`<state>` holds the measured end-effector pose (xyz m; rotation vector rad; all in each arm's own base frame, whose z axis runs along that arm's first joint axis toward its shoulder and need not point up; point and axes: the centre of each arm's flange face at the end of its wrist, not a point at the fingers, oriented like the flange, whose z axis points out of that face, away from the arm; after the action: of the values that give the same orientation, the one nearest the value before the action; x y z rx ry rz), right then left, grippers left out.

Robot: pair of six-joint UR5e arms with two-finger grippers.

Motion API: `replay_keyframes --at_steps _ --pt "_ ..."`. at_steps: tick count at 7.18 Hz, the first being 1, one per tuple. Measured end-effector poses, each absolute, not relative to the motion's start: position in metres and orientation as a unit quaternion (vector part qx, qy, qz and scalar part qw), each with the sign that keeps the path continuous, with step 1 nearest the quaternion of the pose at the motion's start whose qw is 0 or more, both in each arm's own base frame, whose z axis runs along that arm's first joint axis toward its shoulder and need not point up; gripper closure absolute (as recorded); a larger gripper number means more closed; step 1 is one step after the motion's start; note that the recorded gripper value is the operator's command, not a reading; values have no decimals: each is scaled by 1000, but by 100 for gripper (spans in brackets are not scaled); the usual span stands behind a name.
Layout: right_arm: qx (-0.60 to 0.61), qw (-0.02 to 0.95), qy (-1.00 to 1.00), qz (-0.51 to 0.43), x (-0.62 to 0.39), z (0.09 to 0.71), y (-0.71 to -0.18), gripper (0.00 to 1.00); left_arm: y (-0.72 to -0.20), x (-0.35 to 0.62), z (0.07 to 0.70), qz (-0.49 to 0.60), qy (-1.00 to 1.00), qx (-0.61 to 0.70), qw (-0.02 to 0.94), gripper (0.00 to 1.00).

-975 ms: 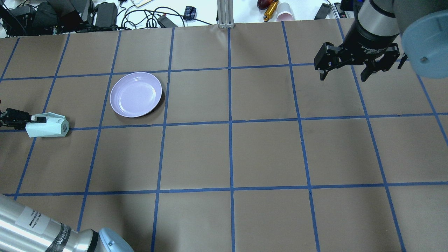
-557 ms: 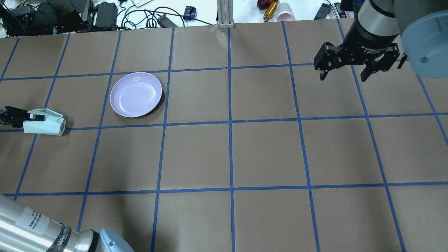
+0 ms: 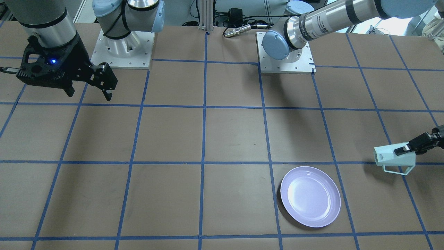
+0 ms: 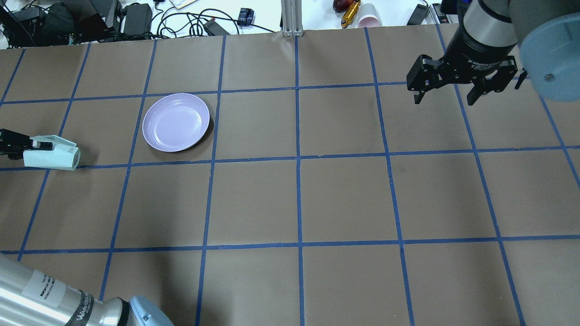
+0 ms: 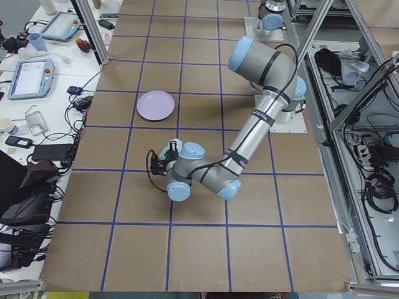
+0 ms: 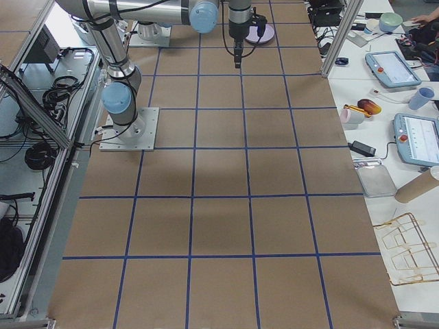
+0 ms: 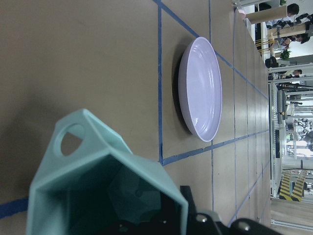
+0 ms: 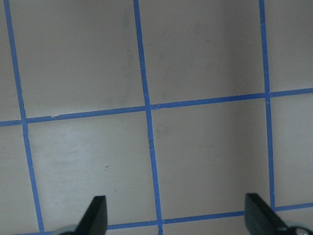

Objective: Flip cup and place on plate
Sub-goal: 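Lift the cup with the left gripper and swing it toward the plate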

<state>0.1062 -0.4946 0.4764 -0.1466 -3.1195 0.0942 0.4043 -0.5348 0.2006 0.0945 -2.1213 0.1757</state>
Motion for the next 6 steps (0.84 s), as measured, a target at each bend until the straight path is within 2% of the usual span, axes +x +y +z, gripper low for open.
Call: replay_keyframes --at_steps 6 --pt "-47 8 -998 30 106 476 -495 0 -575 299 293 61 -917 -31 393 100"
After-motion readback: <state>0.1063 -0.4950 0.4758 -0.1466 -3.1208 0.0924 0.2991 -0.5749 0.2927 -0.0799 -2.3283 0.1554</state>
